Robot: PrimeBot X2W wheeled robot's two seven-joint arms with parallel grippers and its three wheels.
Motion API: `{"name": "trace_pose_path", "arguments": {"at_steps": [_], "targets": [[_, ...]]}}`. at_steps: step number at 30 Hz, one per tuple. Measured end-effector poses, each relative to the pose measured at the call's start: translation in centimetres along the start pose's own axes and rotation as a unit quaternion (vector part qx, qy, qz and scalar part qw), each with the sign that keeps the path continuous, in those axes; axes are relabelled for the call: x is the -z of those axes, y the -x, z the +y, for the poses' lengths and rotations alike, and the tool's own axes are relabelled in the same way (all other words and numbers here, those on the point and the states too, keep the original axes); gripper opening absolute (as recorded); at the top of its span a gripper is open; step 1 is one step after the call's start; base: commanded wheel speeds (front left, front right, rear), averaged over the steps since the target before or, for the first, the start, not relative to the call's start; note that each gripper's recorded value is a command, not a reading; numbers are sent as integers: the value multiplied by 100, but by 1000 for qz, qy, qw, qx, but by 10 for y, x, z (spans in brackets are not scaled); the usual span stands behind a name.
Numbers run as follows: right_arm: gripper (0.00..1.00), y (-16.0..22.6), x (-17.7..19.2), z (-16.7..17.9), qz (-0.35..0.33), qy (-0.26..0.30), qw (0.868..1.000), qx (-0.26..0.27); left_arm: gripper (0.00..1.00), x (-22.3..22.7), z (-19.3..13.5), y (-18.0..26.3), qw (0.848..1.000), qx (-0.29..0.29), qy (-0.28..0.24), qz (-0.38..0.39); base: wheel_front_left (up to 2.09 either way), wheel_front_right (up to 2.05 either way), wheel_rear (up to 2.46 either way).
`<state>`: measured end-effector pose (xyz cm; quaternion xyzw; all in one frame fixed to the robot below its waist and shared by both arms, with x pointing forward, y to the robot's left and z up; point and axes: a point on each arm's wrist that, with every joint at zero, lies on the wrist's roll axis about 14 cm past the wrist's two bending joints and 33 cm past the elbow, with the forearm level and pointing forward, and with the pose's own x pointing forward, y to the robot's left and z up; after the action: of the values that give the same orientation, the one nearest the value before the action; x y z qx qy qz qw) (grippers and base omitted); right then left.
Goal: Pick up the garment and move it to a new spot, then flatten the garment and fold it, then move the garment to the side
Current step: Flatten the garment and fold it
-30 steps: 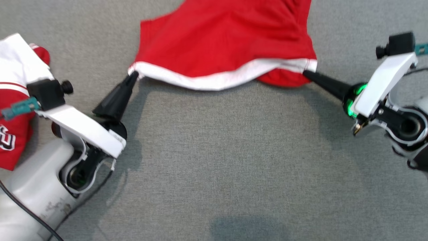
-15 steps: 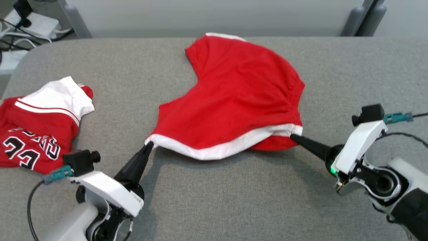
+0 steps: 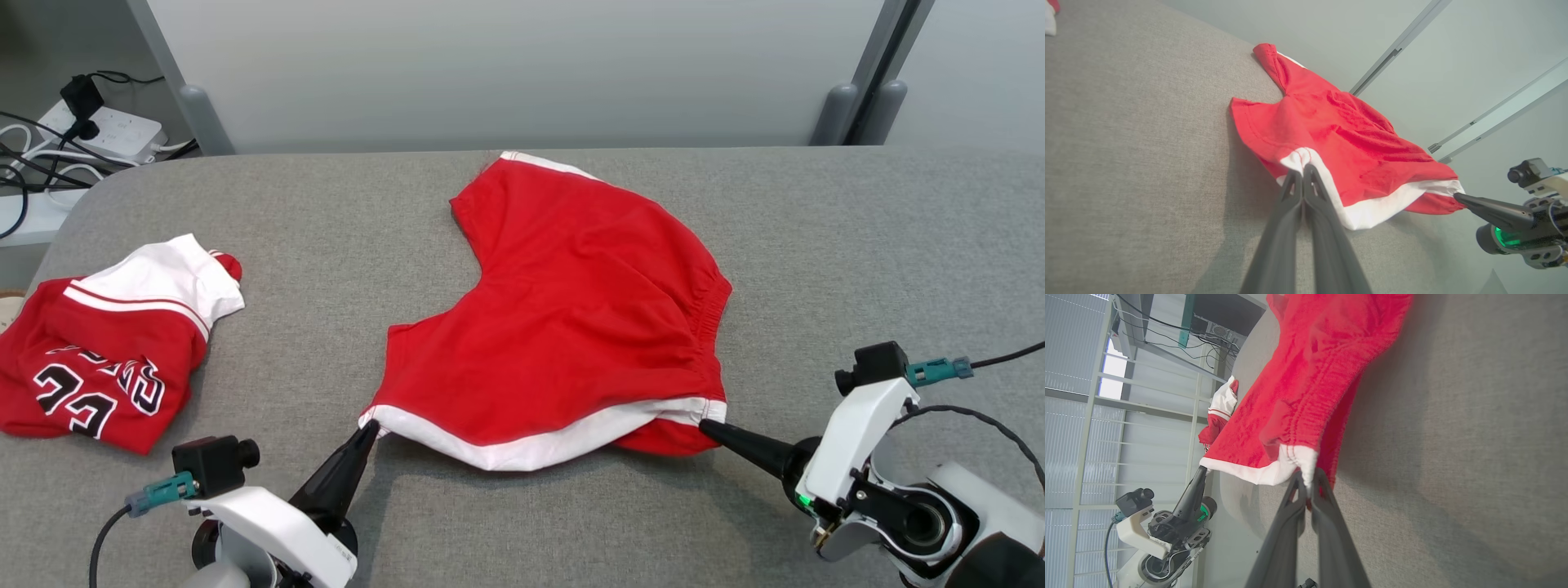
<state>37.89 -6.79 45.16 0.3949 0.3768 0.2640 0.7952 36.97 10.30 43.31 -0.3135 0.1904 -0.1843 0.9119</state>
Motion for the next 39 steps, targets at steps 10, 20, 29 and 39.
{"name": "trace_pose_path", "arguments": {"at_steps": [10, 20, 29, 39], "targets": [[0, 8, 12, -7, 12, -1, 1000, 9, 0, 12, 16, 14, 1000, -28, 2, 6, 0, 0, 0], [0, 12, 9, -21, 16, 8, 999, 31, 0, 15, 33, 14, 998, -57, -3, 8, 0, 0, 0], [96, 20, 17, -29, 34, 18, 998, 45, 0, 28, 40, 15, 997, -70, -7, 27, 0, 0, 0], [100, 26, 2, -33, -22, 55, 996, 59, 100, 21, 41, 20, 997, -74, -27, 11, 0, 0, 0]]}}
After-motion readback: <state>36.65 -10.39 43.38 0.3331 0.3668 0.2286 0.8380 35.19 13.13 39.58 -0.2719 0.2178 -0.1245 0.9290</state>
